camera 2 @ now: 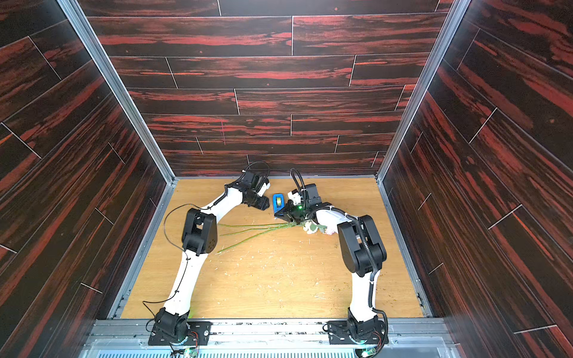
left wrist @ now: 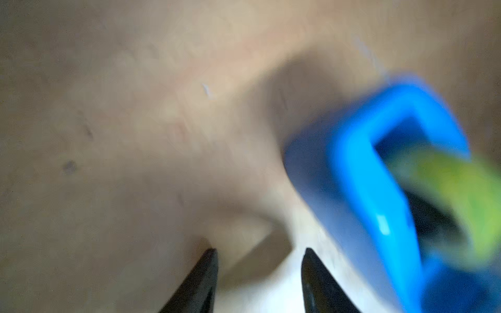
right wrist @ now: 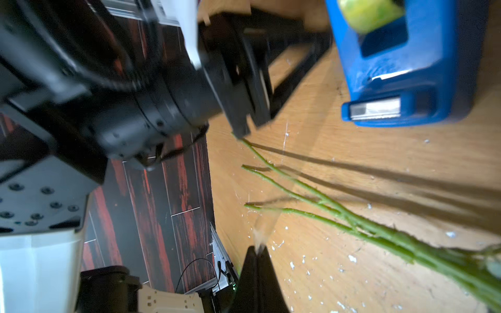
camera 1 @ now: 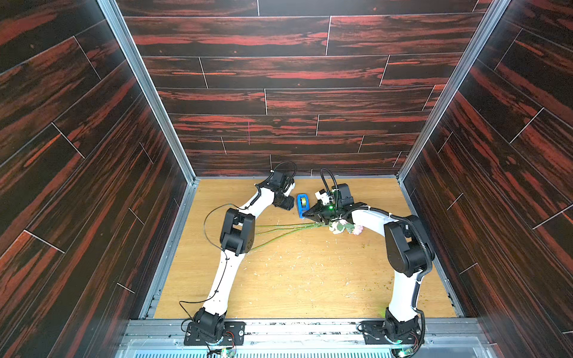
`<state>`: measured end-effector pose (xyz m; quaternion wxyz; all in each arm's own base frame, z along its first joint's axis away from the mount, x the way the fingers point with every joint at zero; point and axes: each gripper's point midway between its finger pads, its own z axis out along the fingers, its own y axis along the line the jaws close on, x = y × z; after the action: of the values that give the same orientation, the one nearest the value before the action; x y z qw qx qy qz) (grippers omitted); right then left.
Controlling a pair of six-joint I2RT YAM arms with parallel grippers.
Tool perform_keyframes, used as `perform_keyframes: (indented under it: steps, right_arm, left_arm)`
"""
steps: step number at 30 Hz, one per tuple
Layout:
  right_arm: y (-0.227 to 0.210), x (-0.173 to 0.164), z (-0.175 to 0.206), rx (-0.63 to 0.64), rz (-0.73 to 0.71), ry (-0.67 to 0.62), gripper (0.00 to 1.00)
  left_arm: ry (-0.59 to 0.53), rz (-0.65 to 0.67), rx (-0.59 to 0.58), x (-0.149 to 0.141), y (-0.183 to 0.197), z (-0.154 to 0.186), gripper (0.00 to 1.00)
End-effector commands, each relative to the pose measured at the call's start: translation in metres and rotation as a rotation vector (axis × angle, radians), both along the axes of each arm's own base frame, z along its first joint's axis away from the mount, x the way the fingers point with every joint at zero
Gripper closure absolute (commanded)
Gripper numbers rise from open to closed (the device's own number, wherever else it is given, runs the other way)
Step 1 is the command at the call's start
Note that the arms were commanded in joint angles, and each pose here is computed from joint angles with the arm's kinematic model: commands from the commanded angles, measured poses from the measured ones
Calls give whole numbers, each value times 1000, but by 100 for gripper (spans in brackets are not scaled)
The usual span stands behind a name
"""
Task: Wrap bouquets with tape
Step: Pull the tape from the tape cutter, then pick up the unwrapped bouquet from the center of the board.
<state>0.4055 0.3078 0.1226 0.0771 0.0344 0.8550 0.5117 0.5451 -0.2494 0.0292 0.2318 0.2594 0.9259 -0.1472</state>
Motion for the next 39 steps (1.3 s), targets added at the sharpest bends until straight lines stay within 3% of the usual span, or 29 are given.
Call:
perform_keyframes:
  steps: [1,7,15,23,39]
  right_arm:
    - [5,-15,26,34,48,-39,100]
    - [2,-20,26,36,55,-46,100]
    - [-2,-22,27,38,50,-53,100]
    - [-6,-24,25,23,43,-55,100]
    - [-11,-25,20,-12,31,-58,100]
  left_arm:
    - [-123,-189,2,-23,0,55,45]
    - [-338,-368,46,-55,16,84,41]
    - [-311,-850,-5,-146,9,71,38]
    - [-125,-892,35,-158,11,44,31]
    - [-50,-858,117,-139,0,13,28]
